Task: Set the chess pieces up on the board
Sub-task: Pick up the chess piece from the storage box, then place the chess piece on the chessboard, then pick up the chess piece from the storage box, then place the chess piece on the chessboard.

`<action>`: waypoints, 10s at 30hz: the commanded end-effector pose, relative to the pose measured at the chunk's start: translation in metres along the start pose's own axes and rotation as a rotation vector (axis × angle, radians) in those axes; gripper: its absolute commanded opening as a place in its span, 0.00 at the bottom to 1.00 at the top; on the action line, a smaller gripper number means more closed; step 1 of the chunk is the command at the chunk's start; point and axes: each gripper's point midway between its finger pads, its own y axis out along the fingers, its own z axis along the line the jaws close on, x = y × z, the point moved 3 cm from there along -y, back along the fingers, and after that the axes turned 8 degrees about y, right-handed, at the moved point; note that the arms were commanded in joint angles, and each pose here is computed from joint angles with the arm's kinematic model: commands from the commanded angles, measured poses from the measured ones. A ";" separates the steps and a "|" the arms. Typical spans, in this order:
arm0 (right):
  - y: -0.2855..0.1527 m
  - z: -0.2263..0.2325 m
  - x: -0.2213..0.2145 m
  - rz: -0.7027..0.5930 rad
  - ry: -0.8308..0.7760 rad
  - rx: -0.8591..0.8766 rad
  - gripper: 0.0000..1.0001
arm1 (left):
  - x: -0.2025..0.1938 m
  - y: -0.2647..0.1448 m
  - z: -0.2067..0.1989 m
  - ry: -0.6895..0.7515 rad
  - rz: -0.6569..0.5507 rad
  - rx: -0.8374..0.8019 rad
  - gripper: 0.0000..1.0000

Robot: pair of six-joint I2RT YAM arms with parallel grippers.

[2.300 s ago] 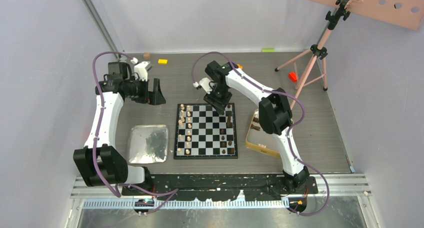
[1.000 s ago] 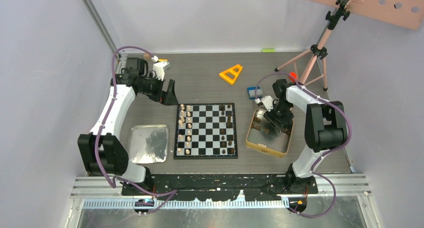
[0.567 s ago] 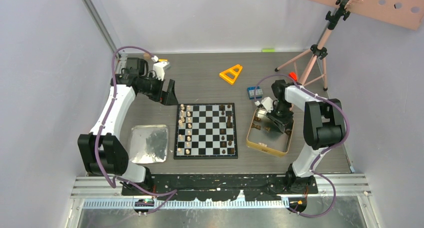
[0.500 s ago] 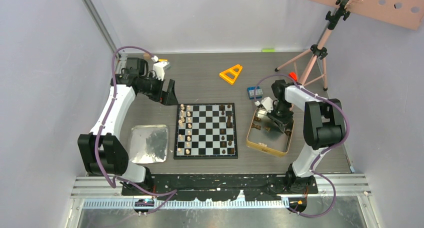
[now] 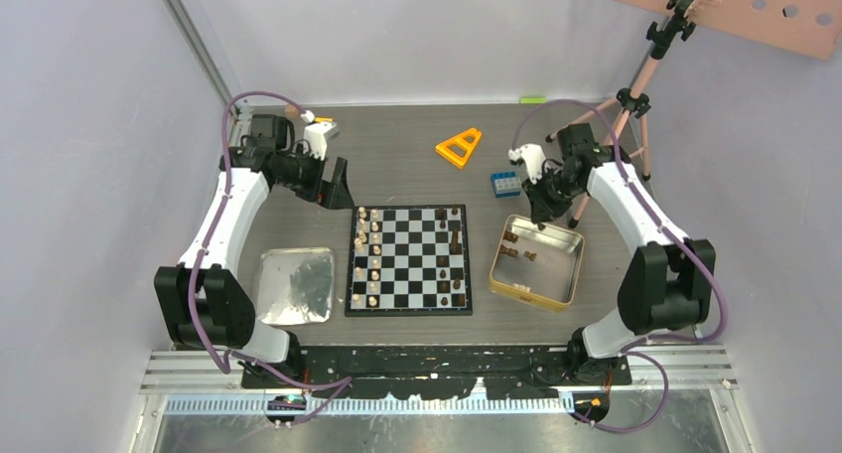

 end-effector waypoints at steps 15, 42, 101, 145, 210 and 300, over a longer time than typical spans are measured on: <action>0.036 0.145 0.126 -0.672 -0.206 0.509 0.05 | 0.043 0.007 0.014 0.025 -0.138 0.002 0.94; 0.078 0.178 0.036 -0.793 -0.287 0.587 0.06 | 0.020 0.014 0.023 0.016 -0.089 0.078 0.94; 0.042 0.162 0.061 -0.712 -0.281 0.497 0.53 | 0.018 0.008 0.019 0.031 -0.088 0.076 0.95; 0.063 0.007 -0.024 0.090 -0.189 0.060 0.44 | 0.004 0.017 0.011 -0.021 -0.007 -0.011 0.95; 0.142 0.208 0.148 -0.789 -0.312 0.664 0.08 | 0.010 0.012 0.027 -0.025 -0.081 0.091 0.96; 0.125 0.156 0.118 -0.588 -0.428 0.362 0.05 | 0.005 0.021 0.025 -0.040 -0.054 0.037 0.96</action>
